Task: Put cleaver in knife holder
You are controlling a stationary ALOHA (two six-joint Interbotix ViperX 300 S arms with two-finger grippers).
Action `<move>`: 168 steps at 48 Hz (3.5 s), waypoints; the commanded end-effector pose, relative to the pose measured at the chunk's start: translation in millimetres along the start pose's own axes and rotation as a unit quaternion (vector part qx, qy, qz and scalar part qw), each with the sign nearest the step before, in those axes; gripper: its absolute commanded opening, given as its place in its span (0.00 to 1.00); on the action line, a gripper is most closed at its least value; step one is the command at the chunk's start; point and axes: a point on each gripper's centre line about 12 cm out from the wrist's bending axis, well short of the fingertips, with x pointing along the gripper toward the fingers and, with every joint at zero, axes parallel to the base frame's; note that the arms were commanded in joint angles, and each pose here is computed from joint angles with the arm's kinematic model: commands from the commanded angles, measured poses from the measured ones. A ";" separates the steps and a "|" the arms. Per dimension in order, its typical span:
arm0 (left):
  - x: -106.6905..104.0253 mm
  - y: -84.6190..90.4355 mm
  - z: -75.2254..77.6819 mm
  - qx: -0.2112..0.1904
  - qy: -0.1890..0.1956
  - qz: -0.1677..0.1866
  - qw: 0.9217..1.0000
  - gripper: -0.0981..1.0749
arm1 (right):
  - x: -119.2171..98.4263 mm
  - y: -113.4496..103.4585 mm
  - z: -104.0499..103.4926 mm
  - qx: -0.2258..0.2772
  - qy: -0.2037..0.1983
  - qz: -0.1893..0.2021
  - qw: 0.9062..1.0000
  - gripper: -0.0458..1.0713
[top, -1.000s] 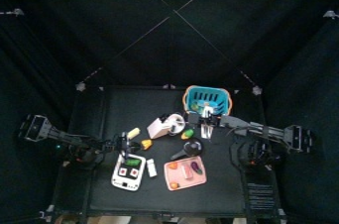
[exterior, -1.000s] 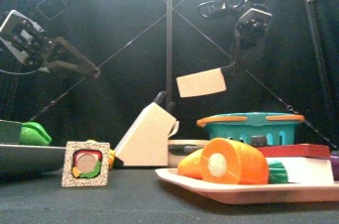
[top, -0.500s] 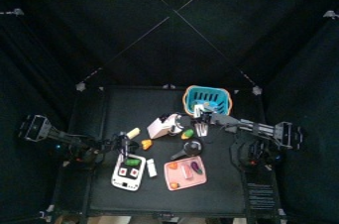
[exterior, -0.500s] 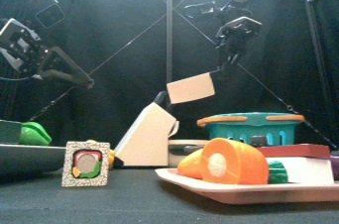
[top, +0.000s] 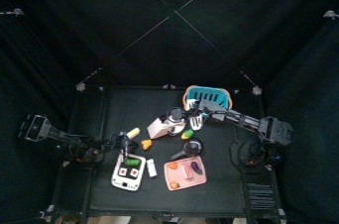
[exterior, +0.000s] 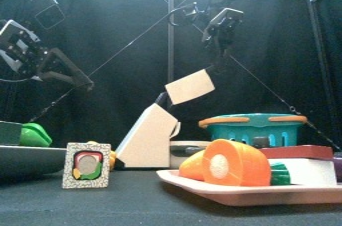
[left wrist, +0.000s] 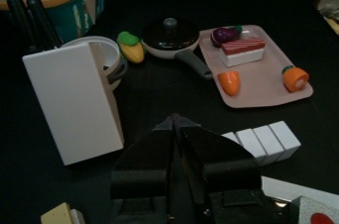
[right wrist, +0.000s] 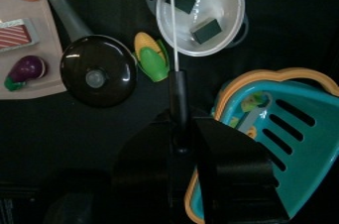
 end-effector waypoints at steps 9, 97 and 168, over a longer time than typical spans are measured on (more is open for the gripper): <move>0.9 -0.3 4.0 0.000 -0.008 0.001 1.000 0.51 | 0.9 -17.3 -1.0 0.006 0.008 0.004 1.000 0.41; -1.1 0.5 -1.2 0.000 -0.001 0.002 1.000 0.51 | -9.4 -9.3 16.3 -0.019 0.001 -0.005 1.000 0.41; -2.2 1.3 -4.0 0.000 0.003 0.002 1.000 0.51 | 21.9 2.4 54.3 -0.062 0.034 -0.022 0.997 0.41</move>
